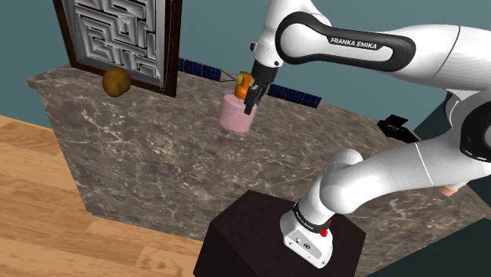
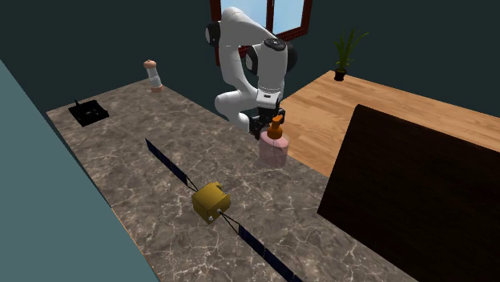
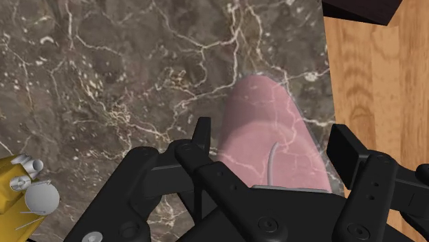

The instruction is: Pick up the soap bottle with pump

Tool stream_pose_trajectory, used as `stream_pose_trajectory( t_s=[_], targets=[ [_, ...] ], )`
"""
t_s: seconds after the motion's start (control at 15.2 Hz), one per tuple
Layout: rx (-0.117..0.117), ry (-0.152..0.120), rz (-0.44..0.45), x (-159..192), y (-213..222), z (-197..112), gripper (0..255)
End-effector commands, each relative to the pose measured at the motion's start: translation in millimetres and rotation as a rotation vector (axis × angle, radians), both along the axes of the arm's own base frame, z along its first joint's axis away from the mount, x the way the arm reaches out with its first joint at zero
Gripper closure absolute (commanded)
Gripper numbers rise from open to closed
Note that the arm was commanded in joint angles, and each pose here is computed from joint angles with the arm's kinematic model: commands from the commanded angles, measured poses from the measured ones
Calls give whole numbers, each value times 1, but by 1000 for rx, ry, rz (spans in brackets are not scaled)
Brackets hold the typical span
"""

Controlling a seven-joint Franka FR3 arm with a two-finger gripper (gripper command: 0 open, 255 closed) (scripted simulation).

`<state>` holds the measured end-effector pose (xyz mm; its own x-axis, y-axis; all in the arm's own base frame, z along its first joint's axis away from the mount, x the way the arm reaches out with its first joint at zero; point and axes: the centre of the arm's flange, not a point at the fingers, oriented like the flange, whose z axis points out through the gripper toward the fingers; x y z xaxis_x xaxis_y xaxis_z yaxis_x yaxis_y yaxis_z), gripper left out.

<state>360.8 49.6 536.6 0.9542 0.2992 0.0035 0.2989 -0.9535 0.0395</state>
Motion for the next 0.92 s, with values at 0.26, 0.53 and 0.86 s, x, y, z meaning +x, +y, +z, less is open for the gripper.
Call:
stream_pose_trajectory(
  t_s=[0.26,0.53,0.86],
  targets=[
    [0,2,0,0,0,-2,255],
    [0,2,0,0,0,19,255],
    [0,2,0,0,0,46,255]
  ],
)
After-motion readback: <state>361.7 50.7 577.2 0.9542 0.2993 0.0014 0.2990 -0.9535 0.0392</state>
